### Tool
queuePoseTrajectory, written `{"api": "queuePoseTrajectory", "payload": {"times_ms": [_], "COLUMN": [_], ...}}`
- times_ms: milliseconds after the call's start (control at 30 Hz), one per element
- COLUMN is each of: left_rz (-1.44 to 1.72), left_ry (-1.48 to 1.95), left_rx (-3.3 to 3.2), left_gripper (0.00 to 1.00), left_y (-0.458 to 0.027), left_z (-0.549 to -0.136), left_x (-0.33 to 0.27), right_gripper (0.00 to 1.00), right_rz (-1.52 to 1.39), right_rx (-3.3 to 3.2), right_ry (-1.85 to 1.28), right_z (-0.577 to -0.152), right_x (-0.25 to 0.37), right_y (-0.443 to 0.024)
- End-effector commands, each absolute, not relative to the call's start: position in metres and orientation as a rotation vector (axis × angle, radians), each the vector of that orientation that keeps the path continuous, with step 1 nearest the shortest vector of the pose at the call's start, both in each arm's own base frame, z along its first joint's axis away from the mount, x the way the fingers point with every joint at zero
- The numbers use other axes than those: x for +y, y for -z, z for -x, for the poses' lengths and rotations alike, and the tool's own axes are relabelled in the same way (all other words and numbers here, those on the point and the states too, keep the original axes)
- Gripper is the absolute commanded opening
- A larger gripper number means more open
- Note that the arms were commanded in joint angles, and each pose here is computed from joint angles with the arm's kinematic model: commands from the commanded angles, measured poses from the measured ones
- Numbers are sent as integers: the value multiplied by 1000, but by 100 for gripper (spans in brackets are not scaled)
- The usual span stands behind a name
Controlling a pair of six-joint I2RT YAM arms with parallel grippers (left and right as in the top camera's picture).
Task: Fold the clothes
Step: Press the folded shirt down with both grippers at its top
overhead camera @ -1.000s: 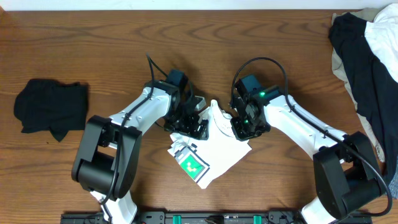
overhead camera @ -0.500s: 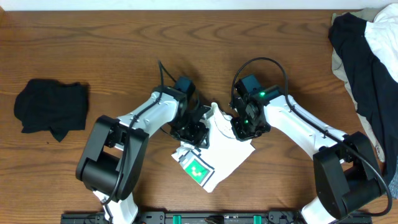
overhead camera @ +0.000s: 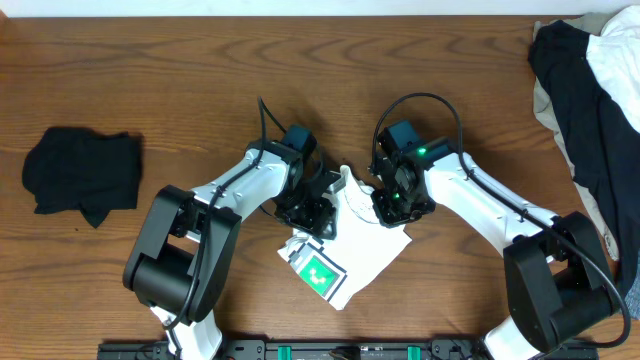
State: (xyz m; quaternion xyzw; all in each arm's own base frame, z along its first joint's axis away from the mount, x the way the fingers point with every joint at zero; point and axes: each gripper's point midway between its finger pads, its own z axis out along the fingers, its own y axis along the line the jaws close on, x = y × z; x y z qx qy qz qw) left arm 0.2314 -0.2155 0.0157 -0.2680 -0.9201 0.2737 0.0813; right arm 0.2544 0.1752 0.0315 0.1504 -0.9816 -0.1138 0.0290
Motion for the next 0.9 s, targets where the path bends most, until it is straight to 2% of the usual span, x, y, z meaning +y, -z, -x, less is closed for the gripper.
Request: {"api": "queuePoseTrajectory", "payload": {"times_ms": [0,233,533,867], "left_rz": [781,773,738,694], "left_ry": [-814,-610,-661,-781], "left_rx": [-2729,-2837,-2969,-2864], "left_gripper": [98,98,98,98], "left_y": [-12,-28,-30,-7], "left_z": [-227,-249,-285,-275], "left_x": [-214,-193,-190,-204], "right_gripper": [18,18,18,18], "right_rz": [-473,-473,-473,-469], "right_rx": [-3029,-3030,-3029,-3020], "right_ry": [353,353,353,346], "right_z": [-254,-254,-254,-252], "right_x": [173,173,173,172], "right_y": [-33,-33,-33,-33]}}
